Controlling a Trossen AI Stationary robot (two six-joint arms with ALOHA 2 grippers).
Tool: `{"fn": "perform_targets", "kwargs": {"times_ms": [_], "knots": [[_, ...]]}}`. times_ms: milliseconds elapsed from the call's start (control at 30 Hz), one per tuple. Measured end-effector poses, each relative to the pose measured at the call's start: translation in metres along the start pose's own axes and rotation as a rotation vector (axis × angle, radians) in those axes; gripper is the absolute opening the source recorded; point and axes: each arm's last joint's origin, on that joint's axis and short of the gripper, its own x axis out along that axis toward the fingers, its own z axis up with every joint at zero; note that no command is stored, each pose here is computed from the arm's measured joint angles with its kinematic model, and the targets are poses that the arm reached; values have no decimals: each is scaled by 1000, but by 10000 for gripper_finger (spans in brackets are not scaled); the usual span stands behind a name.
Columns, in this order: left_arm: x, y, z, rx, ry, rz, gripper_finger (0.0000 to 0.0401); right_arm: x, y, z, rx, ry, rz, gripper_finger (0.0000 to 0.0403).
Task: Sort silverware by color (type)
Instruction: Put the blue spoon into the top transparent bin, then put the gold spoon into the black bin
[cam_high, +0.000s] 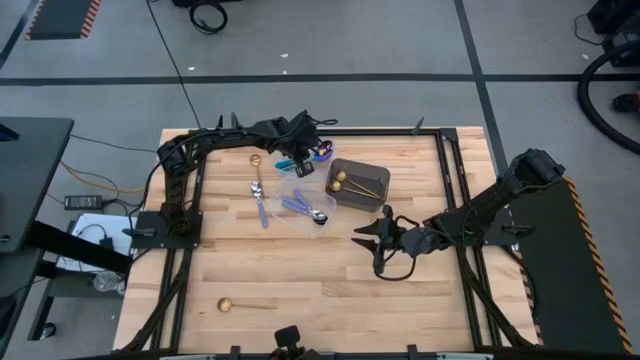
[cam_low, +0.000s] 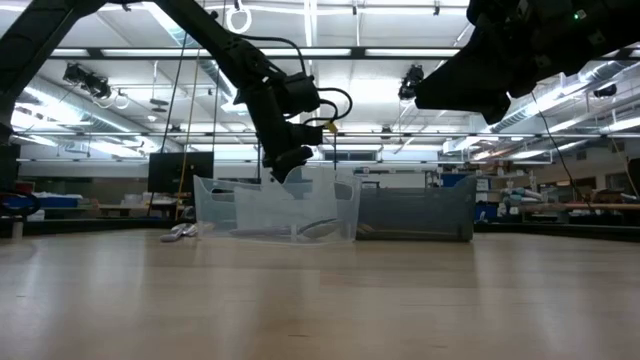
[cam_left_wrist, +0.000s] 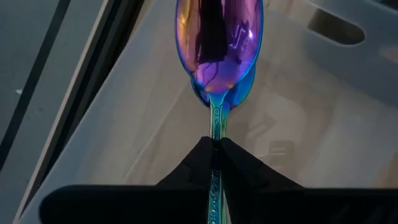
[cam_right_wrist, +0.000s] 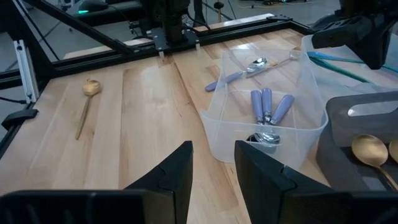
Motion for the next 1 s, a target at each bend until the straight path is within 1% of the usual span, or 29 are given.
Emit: {"fn": "perform_targets", "kwargs": {"times_ms": [167,267,533,633,733,1000], "knots": [[0,0,0,0,4,0,46,0,0,0,3,0,-1,128],[0,-1,0,2,3,-1,61,0,0,0,3,0,-1,128],[-5,-1,-3,15,38,-9,145,0,0,0,3,0,0,128],[-11,-1,-3,17,34,-8,161,0,0,0,3,1,0,128],[-23,-1,0,25,6,-4,163,0,0,-2,0,13,-4,128],[-79,3,9,13,-122,29,164,0,-1,-2,-5,16,-12,128]]}}
